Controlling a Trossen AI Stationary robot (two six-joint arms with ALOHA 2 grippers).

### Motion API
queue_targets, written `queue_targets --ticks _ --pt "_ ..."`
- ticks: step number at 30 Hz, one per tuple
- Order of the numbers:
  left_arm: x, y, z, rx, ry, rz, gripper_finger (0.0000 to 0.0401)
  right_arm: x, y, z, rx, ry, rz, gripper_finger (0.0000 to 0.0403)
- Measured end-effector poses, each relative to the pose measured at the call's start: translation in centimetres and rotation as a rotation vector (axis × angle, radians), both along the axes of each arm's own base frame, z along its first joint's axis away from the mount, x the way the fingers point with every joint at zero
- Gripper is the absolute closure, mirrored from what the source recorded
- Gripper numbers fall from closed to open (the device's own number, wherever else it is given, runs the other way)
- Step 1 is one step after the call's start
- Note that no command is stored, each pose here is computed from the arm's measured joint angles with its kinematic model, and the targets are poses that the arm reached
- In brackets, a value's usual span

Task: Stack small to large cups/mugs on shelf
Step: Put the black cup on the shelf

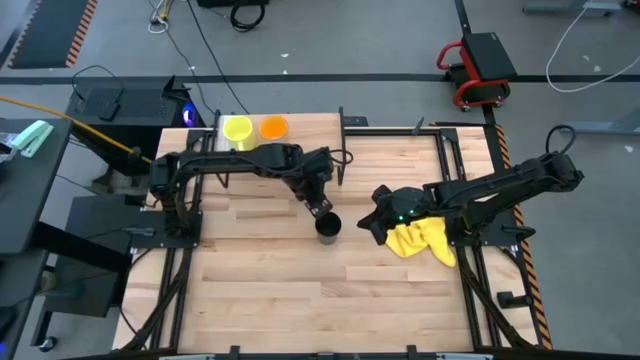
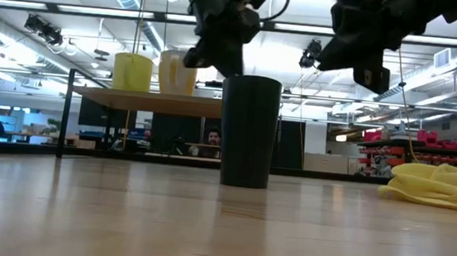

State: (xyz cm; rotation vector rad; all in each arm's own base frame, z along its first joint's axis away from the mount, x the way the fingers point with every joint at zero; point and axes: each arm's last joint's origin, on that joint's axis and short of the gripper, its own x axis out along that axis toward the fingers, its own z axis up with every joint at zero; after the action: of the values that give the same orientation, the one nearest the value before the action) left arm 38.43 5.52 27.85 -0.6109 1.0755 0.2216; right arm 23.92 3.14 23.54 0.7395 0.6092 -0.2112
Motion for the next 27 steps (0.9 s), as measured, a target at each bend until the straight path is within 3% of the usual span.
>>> queue_targets --ticks 9,27 --pt "0.4 -0.7 0.7 -0.006 -0.035 -0.017 0.0314 2.2 0.7 -4.0 -0.042 0.148 0.034 0.0345" --pt "0.2 -1.9 0.3 0.016 0.01 -0.029 0.0314 6.2 0.4 -8.1 -0.035 0.058 0.006 0.0345"
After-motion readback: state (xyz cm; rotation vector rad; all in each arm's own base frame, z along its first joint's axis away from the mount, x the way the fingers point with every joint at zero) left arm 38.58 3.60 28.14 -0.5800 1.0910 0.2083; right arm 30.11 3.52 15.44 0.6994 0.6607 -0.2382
